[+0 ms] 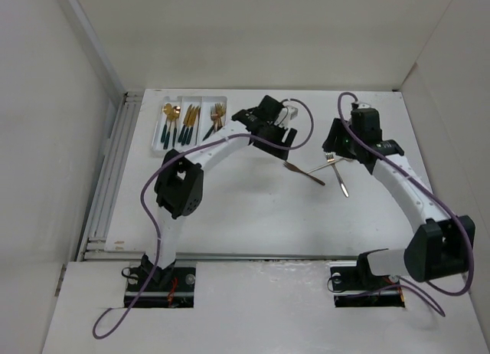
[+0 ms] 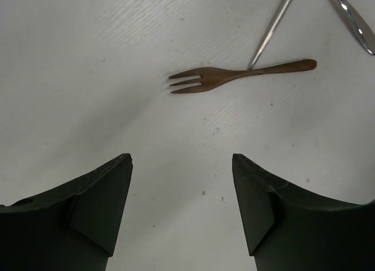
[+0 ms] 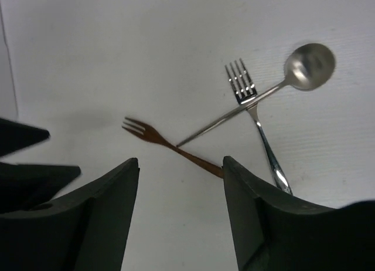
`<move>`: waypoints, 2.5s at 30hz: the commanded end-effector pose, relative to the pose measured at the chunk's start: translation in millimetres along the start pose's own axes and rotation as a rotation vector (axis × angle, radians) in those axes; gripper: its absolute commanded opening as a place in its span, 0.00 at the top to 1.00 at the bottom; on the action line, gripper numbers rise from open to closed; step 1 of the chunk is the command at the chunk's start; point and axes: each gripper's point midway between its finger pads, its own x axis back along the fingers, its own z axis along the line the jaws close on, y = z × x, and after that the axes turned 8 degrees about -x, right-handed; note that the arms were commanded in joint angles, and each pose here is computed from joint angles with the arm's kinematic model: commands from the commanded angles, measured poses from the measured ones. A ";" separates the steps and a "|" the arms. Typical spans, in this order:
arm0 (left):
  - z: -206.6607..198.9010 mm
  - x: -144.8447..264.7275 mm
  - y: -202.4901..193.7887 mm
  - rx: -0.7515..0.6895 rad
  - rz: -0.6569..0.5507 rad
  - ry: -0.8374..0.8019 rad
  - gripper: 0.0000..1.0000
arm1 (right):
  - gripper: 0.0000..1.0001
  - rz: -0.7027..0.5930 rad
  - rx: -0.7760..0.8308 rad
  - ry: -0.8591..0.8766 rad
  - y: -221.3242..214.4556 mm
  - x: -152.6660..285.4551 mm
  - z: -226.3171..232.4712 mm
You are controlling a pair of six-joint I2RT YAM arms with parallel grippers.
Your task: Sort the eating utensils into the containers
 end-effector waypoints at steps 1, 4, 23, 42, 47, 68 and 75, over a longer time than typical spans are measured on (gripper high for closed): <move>52.1 29.8 20.6 0.080 -0.073 0.139 0.34 | 0.38 0.240 0.231 0.120 -50.2 -22.1 2.6; 85.7 56.3 33.0 0.109 -0.132 0.256 0.34 | 0.39 0.357 0.363 0.096 -79.5 -36.8 -1.2; 130.5 103.0 29.6 0.132 -0.195 0.401 0.34 | 0.44 0.496 0.599 -0.152 -123.4 -90.0 -31.4; 118.3 108.3 33.3 0.108 -0.209 0.321 0.39 | 1.00 0.363 0.642 0.091 -116.9 -58.7 32.6; 73.7 118.0 48.4 0.058 -0.268 0.087 0.39 | 1.00 0.000 0.410 0.326 -42.2 -7.1 121.6; -4.1 139.2 76.3 0.137 -0.368 -0.352 0.47 | 1.00 -0.145 0.284 0.515 -28.1 38.7 206.9; -1.6 135.6 79.3 0.158 -0.374 -0.346 0.57 | 1.00 -0.128 0.256 0.547 -35.7 40.0 212.4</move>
